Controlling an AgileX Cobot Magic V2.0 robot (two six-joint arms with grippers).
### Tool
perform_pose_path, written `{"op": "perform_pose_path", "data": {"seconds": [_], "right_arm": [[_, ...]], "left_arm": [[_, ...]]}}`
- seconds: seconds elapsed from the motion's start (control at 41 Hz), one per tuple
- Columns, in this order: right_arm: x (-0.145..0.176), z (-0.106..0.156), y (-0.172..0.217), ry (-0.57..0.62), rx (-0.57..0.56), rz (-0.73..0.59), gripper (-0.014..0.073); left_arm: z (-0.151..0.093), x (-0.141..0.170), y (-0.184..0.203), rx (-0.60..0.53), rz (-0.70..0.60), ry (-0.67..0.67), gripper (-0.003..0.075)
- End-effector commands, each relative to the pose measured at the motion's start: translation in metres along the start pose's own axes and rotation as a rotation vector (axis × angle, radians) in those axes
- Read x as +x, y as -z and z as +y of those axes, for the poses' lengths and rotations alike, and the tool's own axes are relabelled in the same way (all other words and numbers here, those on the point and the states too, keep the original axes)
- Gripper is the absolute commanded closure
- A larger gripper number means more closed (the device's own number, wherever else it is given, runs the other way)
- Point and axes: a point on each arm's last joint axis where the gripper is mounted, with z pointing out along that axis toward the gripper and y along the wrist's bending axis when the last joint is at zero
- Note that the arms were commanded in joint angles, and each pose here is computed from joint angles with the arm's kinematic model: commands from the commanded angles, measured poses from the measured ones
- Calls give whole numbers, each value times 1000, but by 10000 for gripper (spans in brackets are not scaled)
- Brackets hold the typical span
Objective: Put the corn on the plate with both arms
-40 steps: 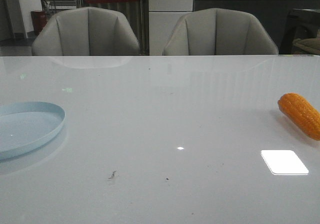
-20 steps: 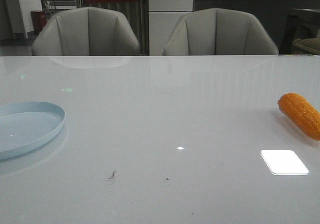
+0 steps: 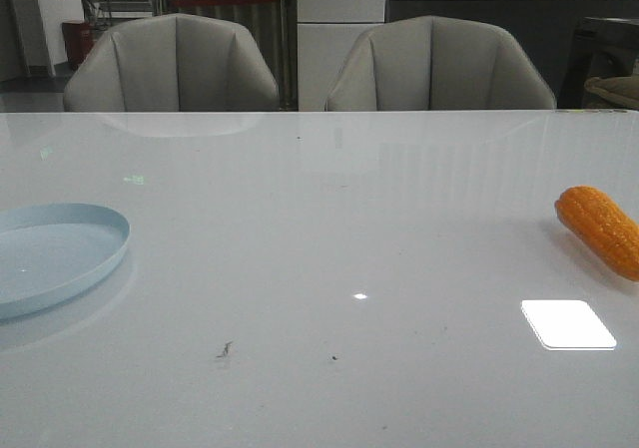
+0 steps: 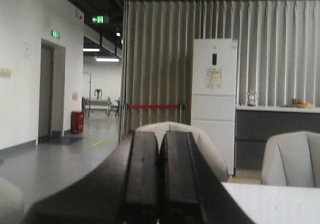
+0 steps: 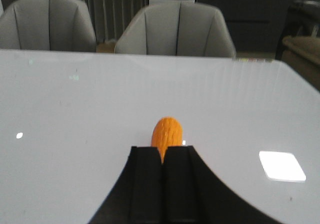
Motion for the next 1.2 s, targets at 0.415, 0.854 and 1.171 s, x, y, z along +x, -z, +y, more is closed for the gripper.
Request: {"op": "perform_pose_path", "data": {"seconds": [0.415, 0.854, 1.171], "right_arm": [[-145, 4, 21, -160, -45, -281, 538], [-191, 6, -81, -162, -25, -6, 538], [-154, 4, -140, -168, 2, 200, 538]], "left_arm": [[-3, -99, -20, 31, -79, -117, 630], [-6, -106, -126, 50, 310, -97, 631], [-9, -40, -170, 60, 586, -79, 631]]}}
